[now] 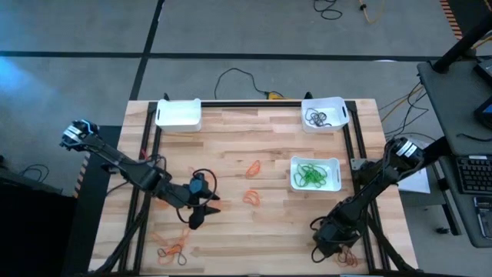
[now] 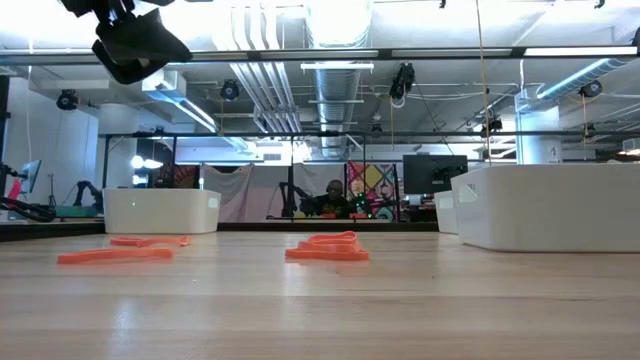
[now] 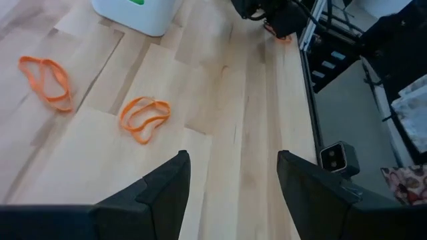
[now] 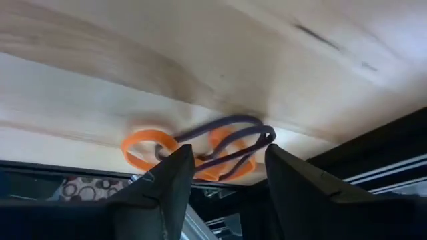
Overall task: Sort rubber bands into baskets
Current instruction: Put the black rubber band into the top right white bin
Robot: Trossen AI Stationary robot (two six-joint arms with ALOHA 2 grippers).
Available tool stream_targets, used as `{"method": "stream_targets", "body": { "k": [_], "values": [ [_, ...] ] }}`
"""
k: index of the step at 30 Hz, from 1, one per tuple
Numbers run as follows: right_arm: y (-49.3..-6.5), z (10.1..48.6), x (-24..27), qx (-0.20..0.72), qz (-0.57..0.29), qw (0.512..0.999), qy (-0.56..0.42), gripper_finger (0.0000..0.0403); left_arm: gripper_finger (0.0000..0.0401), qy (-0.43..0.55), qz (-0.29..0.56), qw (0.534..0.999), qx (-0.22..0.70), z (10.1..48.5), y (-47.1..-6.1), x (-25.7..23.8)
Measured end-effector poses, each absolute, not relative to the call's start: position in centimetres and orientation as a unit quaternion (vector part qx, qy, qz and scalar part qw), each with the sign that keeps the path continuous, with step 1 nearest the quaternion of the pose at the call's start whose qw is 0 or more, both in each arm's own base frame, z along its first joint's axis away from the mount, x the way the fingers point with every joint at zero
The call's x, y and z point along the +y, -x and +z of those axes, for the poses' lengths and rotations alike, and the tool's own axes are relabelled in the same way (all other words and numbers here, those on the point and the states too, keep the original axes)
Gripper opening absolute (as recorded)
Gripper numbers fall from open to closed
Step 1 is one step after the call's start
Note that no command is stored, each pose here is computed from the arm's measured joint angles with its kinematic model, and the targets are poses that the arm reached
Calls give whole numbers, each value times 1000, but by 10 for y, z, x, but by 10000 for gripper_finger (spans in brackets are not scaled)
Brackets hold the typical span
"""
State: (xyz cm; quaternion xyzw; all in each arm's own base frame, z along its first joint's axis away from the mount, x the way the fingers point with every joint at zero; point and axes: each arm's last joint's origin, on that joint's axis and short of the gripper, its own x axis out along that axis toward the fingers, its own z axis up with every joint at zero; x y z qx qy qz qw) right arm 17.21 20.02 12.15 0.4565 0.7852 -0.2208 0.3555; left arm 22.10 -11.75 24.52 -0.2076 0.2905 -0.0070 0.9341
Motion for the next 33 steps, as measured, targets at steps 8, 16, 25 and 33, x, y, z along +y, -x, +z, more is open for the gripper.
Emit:
{"method": "stream_targets", "body": {
  "k": [8, 16, 25, 33],
  "values": [
    [-172, 120, 198, 767, -222, 396, -453, 126, 208, 221, -12, 935, 277, 242, -229, -123],
    [-176, 120, 197, 747, -229, 420, -461, 59, 208, 228, -17, 937, 264, 242, -233, -125],
    [-189, 144, 195, 695, -302, 499, -421, 9, 208, 229, -20, 938, 260, 244, -232, -125],
    [-222, 214, 183, 675, -318, 569, -345, 9, 208, 225, -24, 939, 258, 245, -231, -125]
  ]
}}
